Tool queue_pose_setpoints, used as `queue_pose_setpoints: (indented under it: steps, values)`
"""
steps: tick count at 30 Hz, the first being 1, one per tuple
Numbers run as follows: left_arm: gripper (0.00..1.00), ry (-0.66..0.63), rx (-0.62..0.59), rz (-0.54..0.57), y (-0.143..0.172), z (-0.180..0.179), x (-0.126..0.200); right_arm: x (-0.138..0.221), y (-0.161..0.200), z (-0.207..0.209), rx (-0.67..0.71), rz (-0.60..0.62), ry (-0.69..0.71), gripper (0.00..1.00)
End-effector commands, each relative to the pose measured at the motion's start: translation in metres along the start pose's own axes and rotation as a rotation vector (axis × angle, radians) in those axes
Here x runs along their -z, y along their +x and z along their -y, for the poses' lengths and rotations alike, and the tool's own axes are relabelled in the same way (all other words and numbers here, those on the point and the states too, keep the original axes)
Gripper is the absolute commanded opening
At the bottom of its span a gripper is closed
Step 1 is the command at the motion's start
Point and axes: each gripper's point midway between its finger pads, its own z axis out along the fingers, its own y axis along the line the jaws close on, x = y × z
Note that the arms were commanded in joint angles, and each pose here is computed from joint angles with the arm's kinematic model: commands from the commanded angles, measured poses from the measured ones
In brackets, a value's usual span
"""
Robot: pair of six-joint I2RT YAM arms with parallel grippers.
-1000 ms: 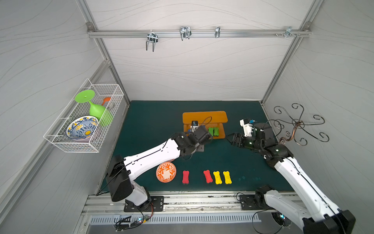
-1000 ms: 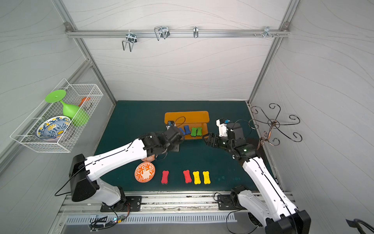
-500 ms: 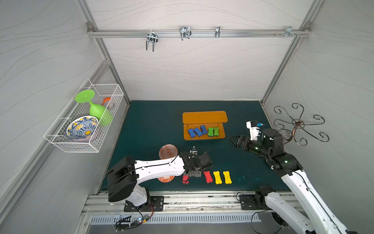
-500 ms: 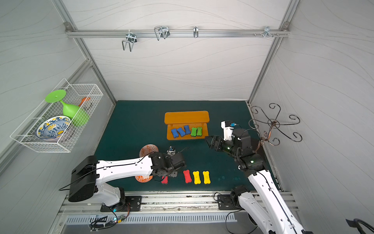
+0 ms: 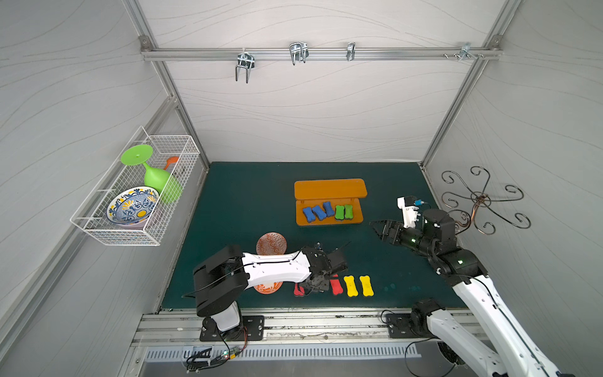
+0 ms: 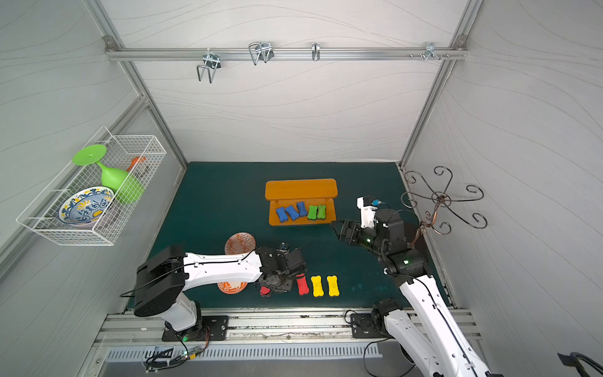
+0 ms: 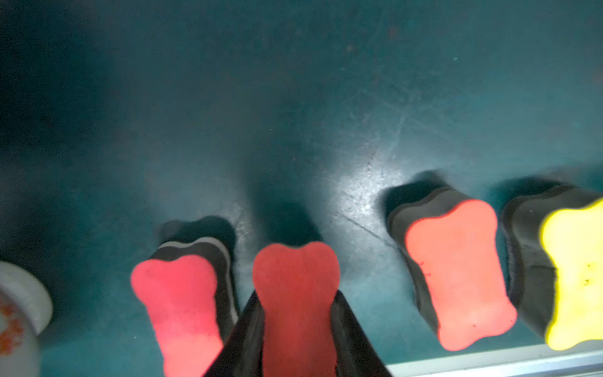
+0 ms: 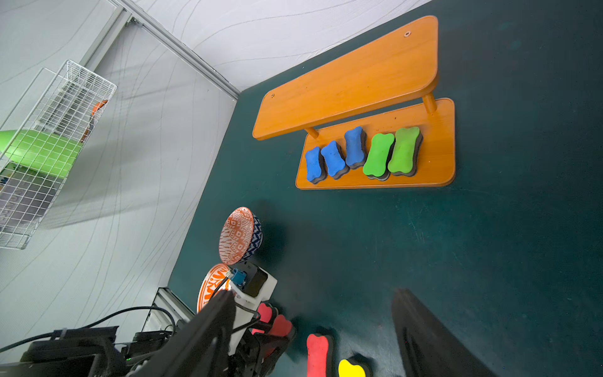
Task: Remove the whiteboard erasers from the shelf
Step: Place the whiteboard eraser at the center of the board.
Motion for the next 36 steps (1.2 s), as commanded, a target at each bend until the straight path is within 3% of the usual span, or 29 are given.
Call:
queue_pose_setpoints:
  steps: [1,5,11,20,36]
  values:
    - [0.16,0.038,0.016,0.027,-0.008,0.013,0.004,0.001,0.001,0.003,0.018,0.001,0.01,0.8]
    - [0.16,0.039,0.044,0.081,-0.016,0.007,0.01,0.002,0.001,0.003,0.019,-0.002,0.013,0.8]
    - [0.16,0.043,0.057,0.053,-0.012,0.007,-0.003,0.001,0.003,0.003,0.018,-0.009,0.016,0.81]
    - [0.25,0.012,0.085,0.049,-0.002,-0.014,0.001,0.002,0.002,0.005,0.019,-0.006,0.024,0.8]
    - [0.29,0.063,0.054,0.058,-0.012,0.01,-0.002,0.004,0.006,0.005,0.024,-0.02,0.027,0.8]
